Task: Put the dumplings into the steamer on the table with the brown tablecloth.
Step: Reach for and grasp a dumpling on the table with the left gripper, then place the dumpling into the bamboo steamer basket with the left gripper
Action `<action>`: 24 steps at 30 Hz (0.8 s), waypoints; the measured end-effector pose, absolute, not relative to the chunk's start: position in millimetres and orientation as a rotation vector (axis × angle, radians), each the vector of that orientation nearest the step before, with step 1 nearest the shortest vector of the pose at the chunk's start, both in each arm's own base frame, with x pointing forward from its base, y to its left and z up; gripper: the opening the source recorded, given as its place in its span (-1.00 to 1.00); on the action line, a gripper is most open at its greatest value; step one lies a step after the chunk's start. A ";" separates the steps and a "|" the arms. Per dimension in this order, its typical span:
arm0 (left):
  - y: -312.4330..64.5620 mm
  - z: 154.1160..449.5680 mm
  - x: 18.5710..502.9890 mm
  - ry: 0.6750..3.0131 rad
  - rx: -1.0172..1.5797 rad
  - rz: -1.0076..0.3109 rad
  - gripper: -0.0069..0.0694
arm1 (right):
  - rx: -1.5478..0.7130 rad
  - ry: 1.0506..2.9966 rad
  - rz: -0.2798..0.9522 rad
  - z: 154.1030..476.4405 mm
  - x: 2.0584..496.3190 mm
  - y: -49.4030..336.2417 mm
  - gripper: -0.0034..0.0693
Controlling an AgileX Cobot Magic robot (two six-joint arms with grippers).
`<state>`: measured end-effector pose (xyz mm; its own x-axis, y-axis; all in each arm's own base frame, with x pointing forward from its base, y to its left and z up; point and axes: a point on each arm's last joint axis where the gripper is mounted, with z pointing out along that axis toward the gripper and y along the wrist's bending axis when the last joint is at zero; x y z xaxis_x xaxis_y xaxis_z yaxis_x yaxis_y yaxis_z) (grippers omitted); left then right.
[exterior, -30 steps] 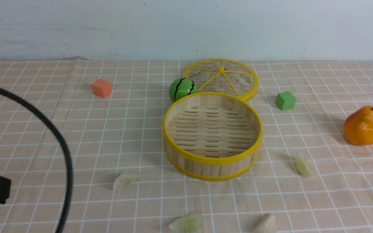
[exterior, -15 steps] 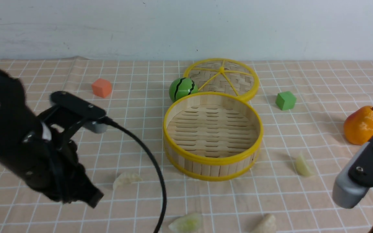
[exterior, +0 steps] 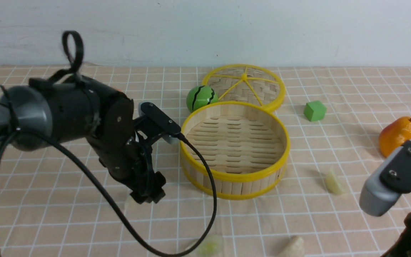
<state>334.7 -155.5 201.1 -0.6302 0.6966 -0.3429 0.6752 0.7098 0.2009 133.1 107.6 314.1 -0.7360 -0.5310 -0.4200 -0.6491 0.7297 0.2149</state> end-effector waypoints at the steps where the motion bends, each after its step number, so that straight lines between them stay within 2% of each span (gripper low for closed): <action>1: -157.1 194.9 338.3 2.508 1.067 0.077 0.69 | -0.918 2.603 0.502 314.1 133.1 107.6 -0.93; 7: -161.2 173.5 346.9 2.502 1.086 0.083 0.56 | -0.917 2.603 0.505 314.2 133.0 107.8 -0.93; 10: -160.1 167.5 345.5 2.539 1.102 0.091 0.30 | -0.916 2.601 0.505 314.3 133.2 107.9 -0.92; 11: -160.2 167.1 345.6 2.542 1.103 0.092 0.28 | -0.916 2.601 0.505 314.3 133.2 107.9 -0.92; 13: -158.6 164.8 343.3 2.575 1.116 0.101 -0.02 | -0.904 2.583 0.507 315.0 134.8 108.6 -0.92; 17: -157.3 164.1 342.0 2.616 1.091 0.106 -0.35 | -0.886 2.553 0.508 316.2 137.4 109.6 -0.91; 21: -157.1 171.3 343.7 2.681 1.007 0.111 -0.35 | -0.880 2.544 0.508 316.7 138.2 110.0 -0.91; 24: -164.8 196.7 352.6 2.696 0.891 0.100 -0.35 | -0.880 2.544 0.508 316.7 138.2 110.0 -0.90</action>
